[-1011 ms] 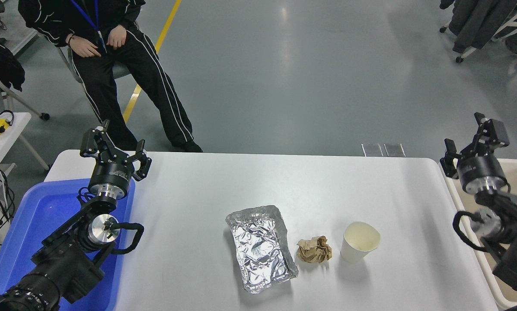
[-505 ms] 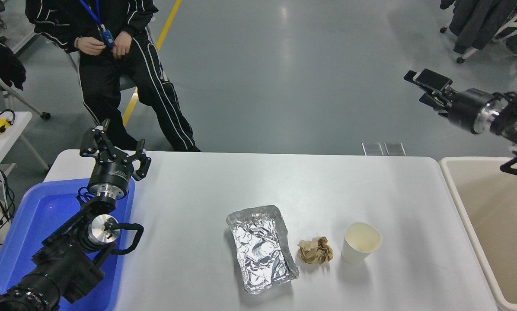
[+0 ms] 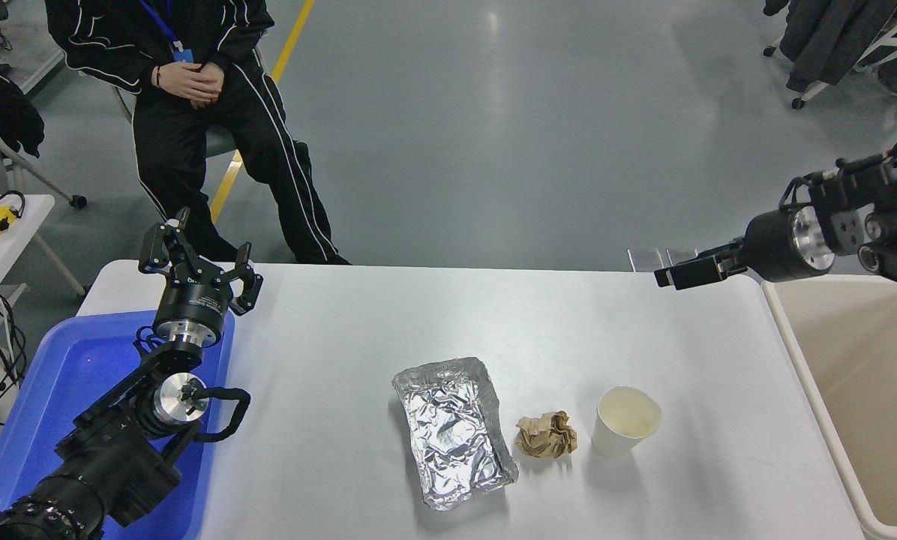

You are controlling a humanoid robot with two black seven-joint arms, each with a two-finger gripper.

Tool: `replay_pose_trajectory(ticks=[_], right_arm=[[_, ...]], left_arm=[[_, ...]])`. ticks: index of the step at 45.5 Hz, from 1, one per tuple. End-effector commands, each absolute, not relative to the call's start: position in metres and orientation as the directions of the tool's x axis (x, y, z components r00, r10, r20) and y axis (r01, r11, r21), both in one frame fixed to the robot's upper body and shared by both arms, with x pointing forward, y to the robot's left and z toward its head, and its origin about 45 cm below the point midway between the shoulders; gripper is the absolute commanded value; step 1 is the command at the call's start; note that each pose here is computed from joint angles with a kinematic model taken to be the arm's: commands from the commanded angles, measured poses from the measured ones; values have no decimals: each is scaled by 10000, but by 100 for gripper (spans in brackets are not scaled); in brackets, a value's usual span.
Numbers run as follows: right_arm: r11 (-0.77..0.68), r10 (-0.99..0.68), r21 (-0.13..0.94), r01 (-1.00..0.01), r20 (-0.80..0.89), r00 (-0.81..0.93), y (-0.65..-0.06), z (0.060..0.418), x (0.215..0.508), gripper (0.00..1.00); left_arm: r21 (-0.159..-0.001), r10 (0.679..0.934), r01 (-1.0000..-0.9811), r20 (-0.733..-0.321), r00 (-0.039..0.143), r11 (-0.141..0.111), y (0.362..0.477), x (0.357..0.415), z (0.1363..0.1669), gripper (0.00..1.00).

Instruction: Dispose of the paper cup in the dustbin

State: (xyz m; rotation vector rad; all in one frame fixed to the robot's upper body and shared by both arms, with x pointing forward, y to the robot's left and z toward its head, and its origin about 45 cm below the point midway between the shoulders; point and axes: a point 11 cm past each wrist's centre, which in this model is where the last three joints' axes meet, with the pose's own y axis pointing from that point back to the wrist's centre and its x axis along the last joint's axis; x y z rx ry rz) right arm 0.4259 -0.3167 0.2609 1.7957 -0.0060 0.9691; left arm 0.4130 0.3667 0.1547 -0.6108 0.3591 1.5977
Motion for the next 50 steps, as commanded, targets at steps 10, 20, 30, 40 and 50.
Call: replay_pose_trajectory(ticks=[10,20,30,40,50], right_arm=[[-4548,5772,8713,-1841,4459,6841,-2769,1871,3793,99],[-4673,5615,8673,-1714,4409,7002,-2757,1754,3733,99],[-5008,3790,8260,-2589,4782,7923,-2968,1506,3729,99],[-5021,3405,8226,-2670,4718,8133,-3051,1366,3647,97],[-5128,3854,8107,-2827,5116,7679,-3060,1239,3579,63]], left_arm=[[-1230,8154,-9843,-5780,-326,-1265,3667,4130,1547,100],[-1230,8154,-9843,-5780,-326,-1265,3667,4130,1547,100],[-1230,8154,-9843,-5780,-326,-1265,3667,4130,1547,100],[-1230,8154,-9843,-5780,-326,-1265,3667,4130,1547,100],[-1230,8154,-9843,-5780,-326,-1265,3667,4130,1547,100]])
